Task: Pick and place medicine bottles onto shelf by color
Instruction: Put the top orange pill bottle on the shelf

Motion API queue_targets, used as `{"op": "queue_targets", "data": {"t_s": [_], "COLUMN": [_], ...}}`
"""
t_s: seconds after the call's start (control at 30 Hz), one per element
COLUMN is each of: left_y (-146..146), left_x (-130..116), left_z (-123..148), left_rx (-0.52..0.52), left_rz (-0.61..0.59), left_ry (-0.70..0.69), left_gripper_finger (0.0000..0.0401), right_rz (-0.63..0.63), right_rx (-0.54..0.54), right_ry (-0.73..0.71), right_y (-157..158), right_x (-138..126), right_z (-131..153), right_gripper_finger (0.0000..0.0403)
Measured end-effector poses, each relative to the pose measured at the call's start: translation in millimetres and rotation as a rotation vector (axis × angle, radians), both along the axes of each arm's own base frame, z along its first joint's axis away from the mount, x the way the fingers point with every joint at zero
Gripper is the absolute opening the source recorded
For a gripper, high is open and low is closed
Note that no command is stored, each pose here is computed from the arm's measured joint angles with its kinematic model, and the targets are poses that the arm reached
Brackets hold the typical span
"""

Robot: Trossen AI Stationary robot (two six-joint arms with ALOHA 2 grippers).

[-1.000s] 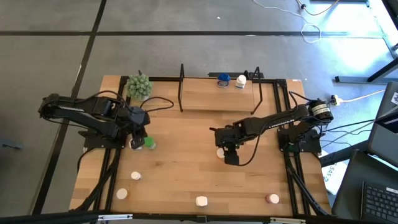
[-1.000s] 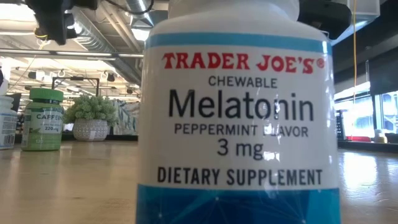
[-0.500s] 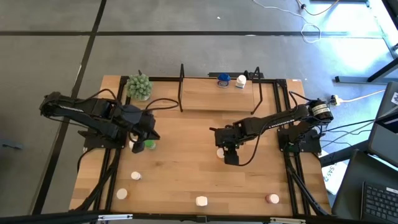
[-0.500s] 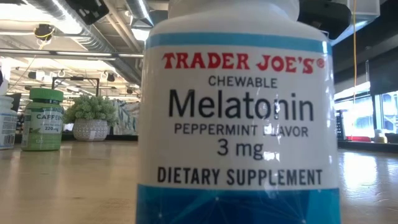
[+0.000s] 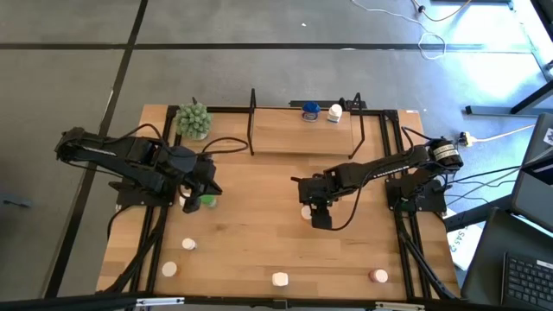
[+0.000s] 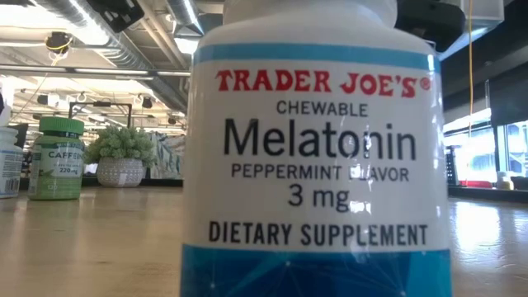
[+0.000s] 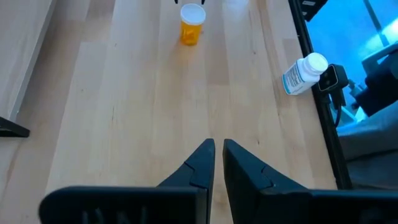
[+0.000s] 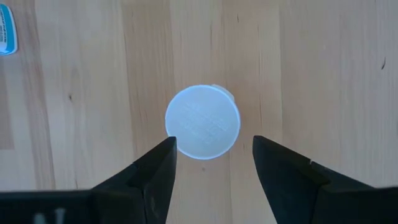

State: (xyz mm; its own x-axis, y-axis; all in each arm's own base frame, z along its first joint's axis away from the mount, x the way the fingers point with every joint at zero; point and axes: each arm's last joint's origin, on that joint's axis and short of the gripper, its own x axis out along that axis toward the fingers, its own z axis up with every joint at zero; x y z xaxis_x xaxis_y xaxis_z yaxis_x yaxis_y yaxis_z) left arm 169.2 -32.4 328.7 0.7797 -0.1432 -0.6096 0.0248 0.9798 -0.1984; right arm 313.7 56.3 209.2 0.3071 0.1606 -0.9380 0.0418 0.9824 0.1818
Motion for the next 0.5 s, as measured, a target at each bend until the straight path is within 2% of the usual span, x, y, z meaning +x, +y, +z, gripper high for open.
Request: {"op": "queue_targets", "data": {"t_s": [0.5], "left_y": [0.0], "left_x": [0.0], "left_z": [0.0], "left_rx": [0.000], "left_rz": [0.000], "left_ry": [0.000], "left_gripper_finger": [0.0027], "right_rz": [-0.019], "right_rx": [0.026], "right_ry": [0.002], "right_y": [0.5], "right_x": [0.4], "right_z": [0.3], "right_gripper_finger": [0.0214]}}
